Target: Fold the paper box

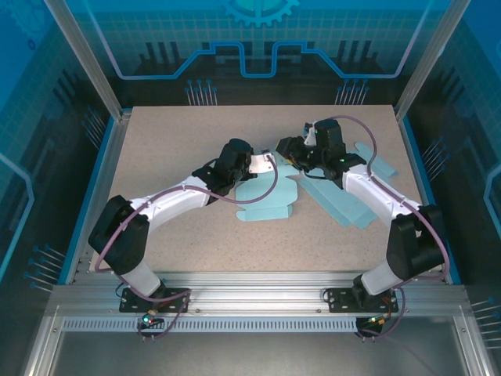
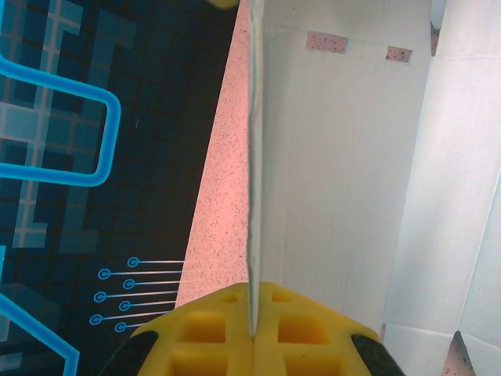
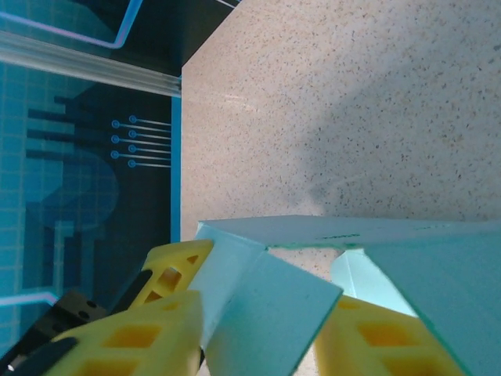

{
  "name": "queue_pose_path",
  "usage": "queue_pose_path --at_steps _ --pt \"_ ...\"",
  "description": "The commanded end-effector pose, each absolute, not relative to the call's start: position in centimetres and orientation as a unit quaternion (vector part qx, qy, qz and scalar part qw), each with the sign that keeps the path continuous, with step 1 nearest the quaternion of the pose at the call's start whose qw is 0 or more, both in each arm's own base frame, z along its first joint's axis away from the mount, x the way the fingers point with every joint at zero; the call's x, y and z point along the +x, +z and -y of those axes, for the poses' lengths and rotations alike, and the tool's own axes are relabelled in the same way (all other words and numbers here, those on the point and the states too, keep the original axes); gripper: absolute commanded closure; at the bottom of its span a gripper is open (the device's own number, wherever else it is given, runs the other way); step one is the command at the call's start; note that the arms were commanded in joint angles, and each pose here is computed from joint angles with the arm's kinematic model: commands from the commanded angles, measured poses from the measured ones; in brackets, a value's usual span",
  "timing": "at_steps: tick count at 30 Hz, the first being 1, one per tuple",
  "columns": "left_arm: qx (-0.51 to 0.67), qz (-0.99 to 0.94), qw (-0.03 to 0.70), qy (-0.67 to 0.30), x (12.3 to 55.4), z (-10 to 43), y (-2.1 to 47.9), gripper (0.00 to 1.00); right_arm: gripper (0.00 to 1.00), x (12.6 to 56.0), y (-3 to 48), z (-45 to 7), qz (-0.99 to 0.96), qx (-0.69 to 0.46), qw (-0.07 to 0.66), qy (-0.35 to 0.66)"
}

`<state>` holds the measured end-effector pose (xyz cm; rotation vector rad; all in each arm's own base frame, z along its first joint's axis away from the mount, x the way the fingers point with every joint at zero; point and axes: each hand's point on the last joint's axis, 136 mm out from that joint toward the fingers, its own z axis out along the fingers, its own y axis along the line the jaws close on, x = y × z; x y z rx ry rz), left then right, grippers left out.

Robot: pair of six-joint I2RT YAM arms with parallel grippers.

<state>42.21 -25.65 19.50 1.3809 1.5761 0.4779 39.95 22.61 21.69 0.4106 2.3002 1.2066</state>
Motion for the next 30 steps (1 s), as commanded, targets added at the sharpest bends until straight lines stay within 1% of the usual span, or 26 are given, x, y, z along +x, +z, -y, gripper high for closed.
queue_pose_path --at_steps 1,3,5,6,8,10,12,13,21,23,27,30 --pt "0.564 -0.638 0.487 0.194 41.9 26.0 19.8 1.0 0.77 40.2 22.4 -23.3 -0.84 0.143 0.261 0.454" --pt "0.564 -0.637 0.491 0.187 41.7 26.2 19.7 0.99 0.87 40.3 21.9 -23.2 -0.842 0.149 0.257 0.451" --pt "0.567 -0.636 0.493 0.178 41.4 26.3 19.5 0.93 0.92 40.3 21.5 -22.8 -0.842 0.156 0.255 0.449" --pt "0.57 -0.635 0.493 0.172 41.3 26.2 19.2 0.88 0.93 40.4 21.2 -22.7 -0.841 0.16 0.253 0.45" --pt "0.572 -0.637 0.495 0.15 40.9 26.0 18.9 0.79 0.95 40.4 20.8 -22.5 -0.839 0.166 0.249 0.454" --pt "0.569 -0.644 0.497 0.122 40.5 25.4 18.5 0.67 0.95 40.4 20.5 -22.2 -0.837 0.172 0.246 0.457" --pt "0.566 -0.646 0.5 0.106 40.3 24.8 18.1 0.6 0.95 40.3 20.1 -22.0 -0.838 0.176 0.242 0.457" --pt "0.562 -0.646 0.507 0.105 40.4 24.3 17.9 0.59 0.95 40.2 20.0 -21.9 -0.838 0.178 0.241 0.456" --pt "0.528 -0.669 0.51 0.113 41.3 21.7 16.1 0.59 0.95 40.2 19.7 -22.0 -0.839 0.178 0.235 0.457" --pt "0.524 -0.668 0.516 0.117 41.7 21.6 16.1 0.63 0.95 40.1 19.7 -22.0 -0.839 0.178 0.234 0.457" --pt "0.515 -0.658 0.535 0.121 42.3 21.9 16.5 0.77 0.95 40.1 19.5 -22.1 -0.84 0.179 0.231 0.456" --pt "0.517 -0.654 0.54 0.116 42.2 22.2 16.7 0.81 0.94 40.0 19.3 -22.0 -0.843 0.177 0.23 0.453"
